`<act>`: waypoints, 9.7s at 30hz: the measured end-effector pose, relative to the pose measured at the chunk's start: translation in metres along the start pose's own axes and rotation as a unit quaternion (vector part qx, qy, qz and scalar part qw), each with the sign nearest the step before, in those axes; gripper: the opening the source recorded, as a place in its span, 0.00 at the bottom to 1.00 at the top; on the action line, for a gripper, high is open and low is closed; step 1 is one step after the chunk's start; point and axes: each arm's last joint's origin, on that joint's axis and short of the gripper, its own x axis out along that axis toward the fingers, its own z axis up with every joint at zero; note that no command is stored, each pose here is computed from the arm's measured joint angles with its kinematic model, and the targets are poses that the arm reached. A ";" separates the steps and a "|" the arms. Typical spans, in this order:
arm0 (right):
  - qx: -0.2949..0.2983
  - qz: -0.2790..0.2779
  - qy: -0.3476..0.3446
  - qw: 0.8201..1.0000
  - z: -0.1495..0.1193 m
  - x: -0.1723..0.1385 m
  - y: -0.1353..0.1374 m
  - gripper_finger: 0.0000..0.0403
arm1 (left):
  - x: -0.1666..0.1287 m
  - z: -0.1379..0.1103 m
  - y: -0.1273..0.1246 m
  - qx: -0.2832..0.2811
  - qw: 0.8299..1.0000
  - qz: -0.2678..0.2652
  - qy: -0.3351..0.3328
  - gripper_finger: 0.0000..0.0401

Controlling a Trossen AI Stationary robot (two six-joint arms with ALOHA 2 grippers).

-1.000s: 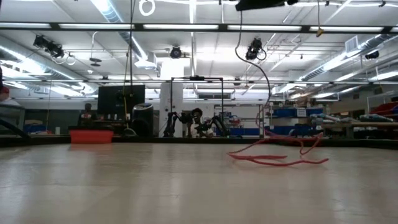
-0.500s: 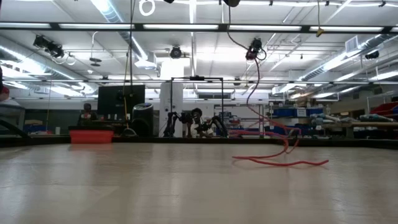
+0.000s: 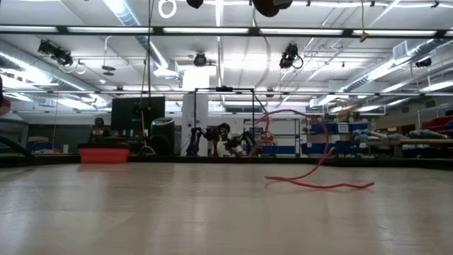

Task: Coil cords
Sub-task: Coil the red wire onto the spool

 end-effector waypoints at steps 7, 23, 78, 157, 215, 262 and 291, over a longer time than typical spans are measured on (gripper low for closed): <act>0.018 0.004 0.007 1.000 -0.003 -0.017 -0.006 0.00 | -0.008 0.008 0.006 0.055 0.998 0.008 0.004 0.01; 0.029 0.027 0.006 0.999 -0.007 -0.028 -0.015 0.00 | -0.015 0.004 0.003 0.122 0.992 -0.002 0.025 0.01; 0.233 0.062 0.116 0.964 -0.093 -0.011 0.044 0.14 | -0.022 0.012 -0.004 0.071 0.997 -0.032 -0.007 0.01; 0.274 0.024 0.020 0.961 -0.128 0.010 0.061 0.00 | 0.029 -0.015 -0.024 -0.056 0.989 -0.047 -0.127 0.01; 0.262 0.081 0.052 0.960 -0.098 -0.066 0.003 0.12 | 0.020 -0.097 0.010 -0.077 0.954 -0.191 -0.218 0.01; 0.289 0.167 -0.040 0.942 -0.073 -0.046 0.011 0.12 | 0.047 -0.080 -0.003 0.003 0.912 -0.388 -0.137 0.01; 0.279 0.132 -0.054 0.950 -0.072 -0.060 0.004 0.00 | 0.030 -0.048 0.009 -0.013 0.920 -0.376 -0.107 0.30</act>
